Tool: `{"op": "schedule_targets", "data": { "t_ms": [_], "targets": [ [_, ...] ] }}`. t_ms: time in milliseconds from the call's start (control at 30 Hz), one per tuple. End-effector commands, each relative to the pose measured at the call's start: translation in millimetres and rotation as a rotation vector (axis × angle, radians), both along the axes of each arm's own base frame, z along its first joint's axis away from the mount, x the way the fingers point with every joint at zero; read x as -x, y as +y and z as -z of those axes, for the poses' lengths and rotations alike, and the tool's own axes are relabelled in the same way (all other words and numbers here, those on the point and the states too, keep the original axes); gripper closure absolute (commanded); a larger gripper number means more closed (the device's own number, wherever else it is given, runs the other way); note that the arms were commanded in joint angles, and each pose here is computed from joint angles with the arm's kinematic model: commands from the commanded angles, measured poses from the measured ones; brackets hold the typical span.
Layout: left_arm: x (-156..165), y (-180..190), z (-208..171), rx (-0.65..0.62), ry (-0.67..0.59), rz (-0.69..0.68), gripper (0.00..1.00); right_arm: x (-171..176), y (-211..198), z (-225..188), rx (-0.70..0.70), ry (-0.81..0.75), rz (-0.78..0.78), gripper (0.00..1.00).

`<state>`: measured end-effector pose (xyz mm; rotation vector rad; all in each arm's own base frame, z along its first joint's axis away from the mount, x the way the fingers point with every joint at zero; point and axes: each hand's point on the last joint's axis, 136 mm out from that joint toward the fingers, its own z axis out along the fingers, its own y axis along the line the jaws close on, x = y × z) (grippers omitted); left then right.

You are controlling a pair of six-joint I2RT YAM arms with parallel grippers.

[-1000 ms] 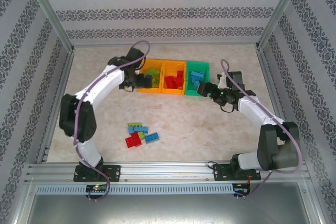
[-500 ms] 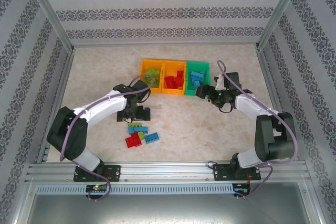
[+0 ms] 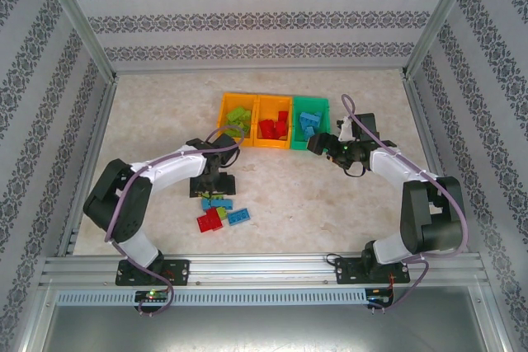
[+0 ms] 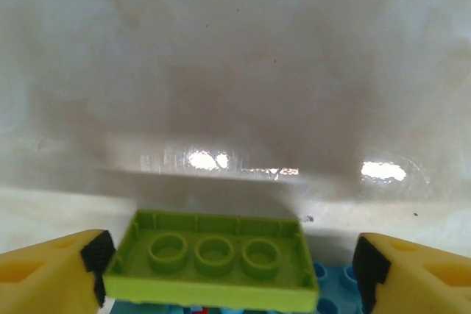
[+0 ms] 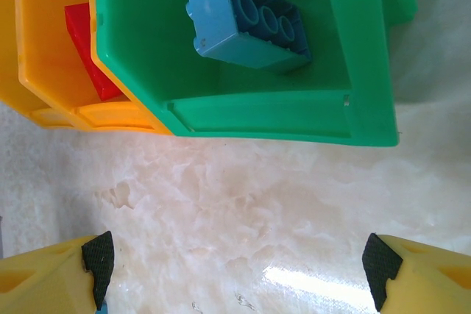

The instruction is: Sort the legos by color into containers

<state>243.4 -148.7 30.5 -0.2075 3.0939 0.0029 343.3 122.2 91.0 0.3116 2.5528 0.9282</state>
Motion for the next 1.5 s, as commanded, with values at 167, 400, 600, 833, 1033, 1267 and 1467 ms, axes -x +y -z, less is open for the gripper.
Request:
{"op": "schedule_targets", "data": {
  "t_ms": [167,400,600,833,1033,1267,1467],
  "targets": [
    [6,-1,13,-0.014,0.026,-0.001,0.19,-2,-2,-13,0.009,-0.05,-0.01,0.1],
    [4,-1,13,-0.016,0.019,-0.003,0.19,-4,-2,-14,0.007,-0.051,-0.012,0.1],
    [6,1,16,-0.02,0.024,-0.015,0.27,-3,-3,-14,0.013,-0.051,-0.009,0.1],
    [-3,0,5,-0.023,-0.018,-0.017,0.42,-2,-5,-13,0.015,-0.046,-0.002,0.1],
    [-40,0,-30,-0.05,-0.119,0.014,0.42,-1,-7,-11,0.017,-0.042,-0.001,0.1],
    [-119,-11,-75,-0.01,-0.263,0.045,0.42,8,-8,-6,0.029,-0.037,-0.009,0.11],
    [-182,-19,-89,0.009,-0.346,0.077,0.42,23,-10,3,0.059,-0.023,-0.017,0.11]
  ]
}}
